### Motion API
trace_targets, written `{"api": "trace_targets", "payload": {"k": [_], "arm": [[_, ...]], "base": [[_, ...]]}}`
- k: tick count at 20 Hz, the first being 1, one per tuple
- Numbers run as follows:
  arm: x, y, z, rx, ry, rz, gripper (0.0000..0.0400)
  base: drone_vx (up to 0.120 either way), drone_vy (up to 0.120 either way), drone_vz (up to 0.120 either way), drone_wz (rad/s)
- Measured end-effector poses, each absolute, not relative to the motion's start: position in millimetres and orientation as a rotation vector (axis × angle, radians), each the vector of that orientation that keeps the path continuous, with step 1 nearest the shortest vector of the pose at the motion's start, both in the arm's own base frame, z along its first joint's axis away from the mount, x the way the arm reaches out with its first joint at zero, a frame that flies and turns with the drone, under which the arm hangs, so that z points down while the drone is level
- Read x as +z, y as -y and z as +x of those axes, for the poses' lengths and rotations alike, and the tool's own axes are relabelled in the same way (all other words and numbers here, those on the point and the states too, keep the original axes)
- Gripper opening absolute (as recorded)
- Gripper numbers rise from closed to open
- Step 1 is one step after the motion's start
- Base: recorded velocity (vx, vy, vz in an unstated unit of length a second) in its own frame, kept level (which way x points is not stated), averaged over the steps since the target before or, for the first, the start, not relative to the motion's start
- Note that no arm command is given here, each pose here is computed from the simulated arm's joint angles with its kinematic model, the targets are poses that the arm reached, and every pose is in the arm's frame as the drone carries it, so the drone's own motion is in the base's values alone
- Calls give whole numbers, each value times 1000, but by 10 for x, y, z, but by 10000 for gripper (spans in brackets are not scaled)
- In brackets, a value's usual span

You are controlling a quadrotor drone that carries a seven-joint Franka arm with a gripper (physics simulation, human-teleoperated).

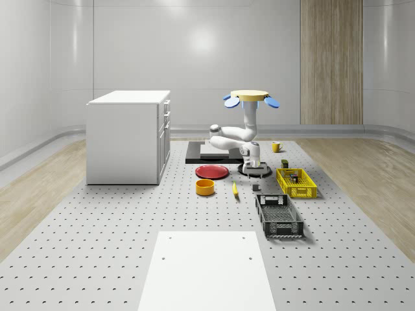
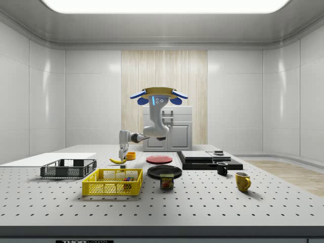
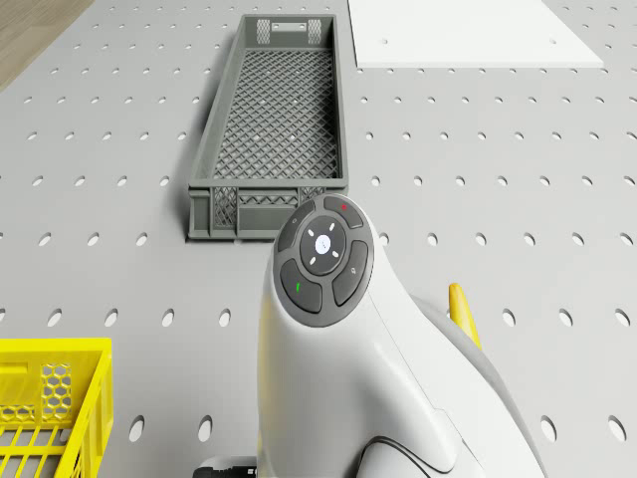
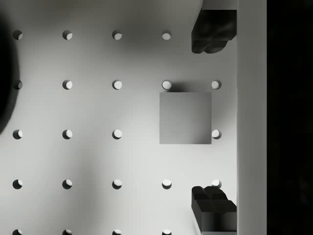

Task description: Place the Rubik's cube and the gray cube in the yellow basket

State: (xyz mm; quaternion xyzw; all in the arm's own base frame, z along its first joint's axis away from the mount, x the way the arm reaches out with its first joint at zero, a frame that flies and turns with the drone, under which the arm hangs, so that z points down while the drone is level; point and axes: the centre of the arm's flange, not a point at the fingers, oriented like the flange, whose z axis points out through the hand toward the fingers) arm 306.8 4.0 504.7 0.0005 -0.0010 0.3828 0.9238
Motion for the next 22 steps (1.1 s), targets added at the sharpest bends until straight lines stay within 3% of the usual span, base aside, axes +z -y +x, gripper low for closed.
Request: {"api": "trace_targets", "payload": {"k": [5,22], "arm": [[5078,-40,3068,786,2,1,400],[5602,27,3068,786,2,1,400]], "base": [[0,0,0,0],[0,0,0,0]]}}
